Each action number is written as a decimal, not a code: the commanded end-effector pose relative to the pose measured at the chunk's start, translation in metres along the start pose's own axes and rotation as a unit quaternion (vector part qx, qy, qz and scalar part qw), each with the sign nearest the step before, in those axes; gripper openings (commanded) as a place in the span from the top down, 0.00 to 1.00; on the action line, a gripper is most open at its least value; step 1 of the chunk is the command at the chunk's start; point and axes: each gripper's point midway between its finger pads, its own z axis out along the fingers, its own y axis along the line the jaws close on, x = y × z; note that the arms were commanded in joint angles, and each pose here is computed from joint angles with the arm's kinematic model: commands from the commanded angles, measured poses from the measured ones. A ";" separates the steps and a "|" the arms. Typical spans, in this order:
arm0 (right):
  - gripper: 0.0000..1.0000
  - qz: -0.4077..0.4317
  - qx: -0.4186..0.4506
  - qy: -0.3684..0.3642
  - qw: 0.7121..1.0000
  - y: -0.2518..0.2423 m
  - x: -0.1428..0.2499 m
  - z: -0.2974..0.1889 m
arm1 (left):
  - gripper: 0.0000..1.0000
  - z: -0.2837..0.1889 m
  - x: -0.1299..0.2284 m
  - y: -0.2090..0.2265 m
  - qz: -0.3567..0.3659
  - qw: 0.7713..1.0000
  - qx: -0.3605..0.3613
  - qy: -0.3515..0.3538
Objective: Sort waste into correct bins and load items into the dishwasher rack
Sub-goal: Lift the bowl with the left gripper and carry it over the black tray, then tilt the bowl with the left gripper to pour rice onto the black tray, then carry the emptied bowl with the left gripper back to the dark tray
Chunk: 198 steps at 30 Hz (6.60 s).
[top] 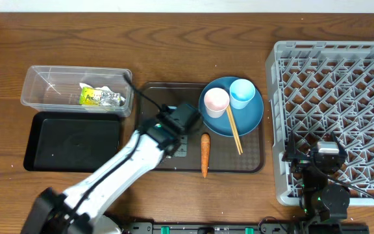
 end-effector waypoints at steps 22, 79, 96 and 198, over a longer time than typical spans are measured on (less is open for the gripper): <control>0.01 -0.005 0.001 0.002 1.000 -0.001 0.001 0.000 | 0.94 -0.045 -0.035 0.099 -0.102 0.993 0.014 -0.061; 0.01 -0.005 0.001 0.002 1.000 -0.001 0.001 0.000 | 0.94 -0.095 -0.048 0.220 -0.353 0.848 0.331 -0.217; 0.01 -0.005 0.001 0.002 1.000 -0.001 0.001 0.000 | 0.94 -0.122 -0.032 0.257 -0.362 0.769 0.401 -0.341; 0.01 -0.005 0.001 0.002 1.000 -0.001 0.001 0.000 | 0.94 -0.134 -0.059 0.207 -0.320 0.756 0.491 -0.290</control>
